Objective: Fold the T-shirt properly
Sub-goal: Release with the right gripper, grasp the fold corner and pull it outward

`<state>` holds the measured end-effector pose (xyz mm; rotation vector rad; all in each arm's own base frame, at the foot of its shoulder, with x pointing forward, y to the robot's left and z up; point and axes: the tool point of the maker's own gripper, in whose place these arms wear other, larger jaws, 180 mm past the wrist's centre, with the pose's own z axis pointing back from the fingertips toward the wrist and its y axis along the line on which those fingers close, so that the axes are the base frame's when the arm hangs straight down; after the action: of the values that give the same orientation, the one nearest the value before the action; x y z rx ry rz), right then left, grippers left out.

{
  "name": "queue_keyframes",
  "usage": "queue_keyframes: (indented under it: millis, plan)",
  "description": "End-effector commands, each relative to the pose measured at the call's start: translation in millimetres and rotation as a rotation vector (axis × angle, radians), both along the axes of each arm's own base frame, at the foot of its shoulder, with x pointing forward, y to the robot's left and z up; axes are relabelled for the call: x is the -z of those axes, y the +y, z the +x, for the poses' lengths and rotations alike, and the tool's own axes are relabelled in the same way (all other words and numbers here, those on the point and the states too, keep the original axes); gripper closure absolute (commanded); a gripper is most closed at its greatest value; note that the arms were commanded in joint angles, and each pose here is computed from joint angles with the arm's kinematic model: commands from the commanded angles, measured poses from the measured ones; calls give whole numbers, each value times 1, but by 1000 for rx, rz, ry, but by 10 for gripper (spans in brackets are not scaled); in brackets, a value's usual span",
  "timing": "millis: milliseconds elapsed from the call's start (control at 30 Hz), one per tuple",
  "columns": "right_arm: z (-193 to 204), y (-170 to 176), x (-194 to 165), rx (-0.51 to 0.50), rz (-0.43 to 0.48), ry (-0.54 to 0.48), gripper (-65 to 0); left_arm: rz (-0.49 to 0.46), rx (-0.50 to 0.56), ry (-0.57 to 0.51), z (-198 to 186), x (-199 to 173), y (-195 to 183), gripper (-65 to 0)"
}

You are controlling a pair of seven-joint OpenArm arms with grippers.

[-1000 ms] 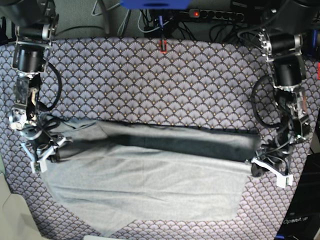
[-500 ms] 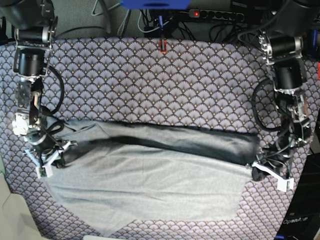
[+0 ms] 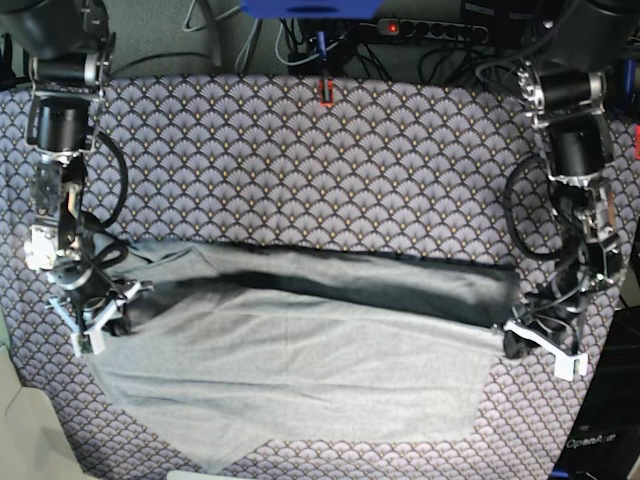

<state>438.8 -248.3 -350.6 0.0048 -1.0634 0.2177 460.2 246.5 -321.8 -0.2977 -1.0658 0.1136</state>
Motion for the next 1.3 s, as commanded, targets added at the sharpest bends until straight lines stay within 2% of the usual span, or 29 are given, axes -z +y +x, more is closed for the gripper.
queue_keyframes:
  millis: [0, 100, 200, 267, 367, 467, 533, 667, 833, 933, 1033, 1167, 1267]
  plan:
    - [13, -9, -27, 10, -4, -79, -139, 8, -10, -61, 7, -20, 9, -146]
    - [11, -12, -26, 13, -8, -75, -210, 10, -6, -60, 6, -20, 9, -310]
    - [11, -17, -29, 17, -19, -75, -262, 13, -4, -51, 1, -14, 9, -423]
    - [10, -20, -30, 23, -20, -77, -277, 16, -2, -55, 0, -16, 8, -450]
    - [-3, -28, -28, 48, -19, -80, -279, 19, 3, -68, 0, -20, 7, -454]
    - [-30, -11, -28, -12, -51, -96, -278, 35, 14, -75, -10, -21, 3, -452]
    - [-47, 14, -29, -72, -47, -114, -278, 47, 29, -77, -21, -18, -3, -426]
    - [-79, 56, -28, -170, -23, -119, -279, 64, 47, -48, -46, -1, -10, -309]
    - [-93, 107, -8, -302, -8, -68, -279, 38, 41, 28, -61, 31, -14, -123]
    - [-92, 126, 1, -367, -68, -47, -277, 31, 36, 50, -63, 39, -12, -5]
    - [-87, 146, 10, -388, -91, -32, -269, 30, 37, 62, -62, 42, -12, 0]
    - [-72, 156, 20, -384, -130, -11, -224, 30, 40, 35, -55, 31, -14, 0]
    - [-64, 157, 26, -381, -129, 3, -219, 25, 38, 3, -43, 19, -15, 0]
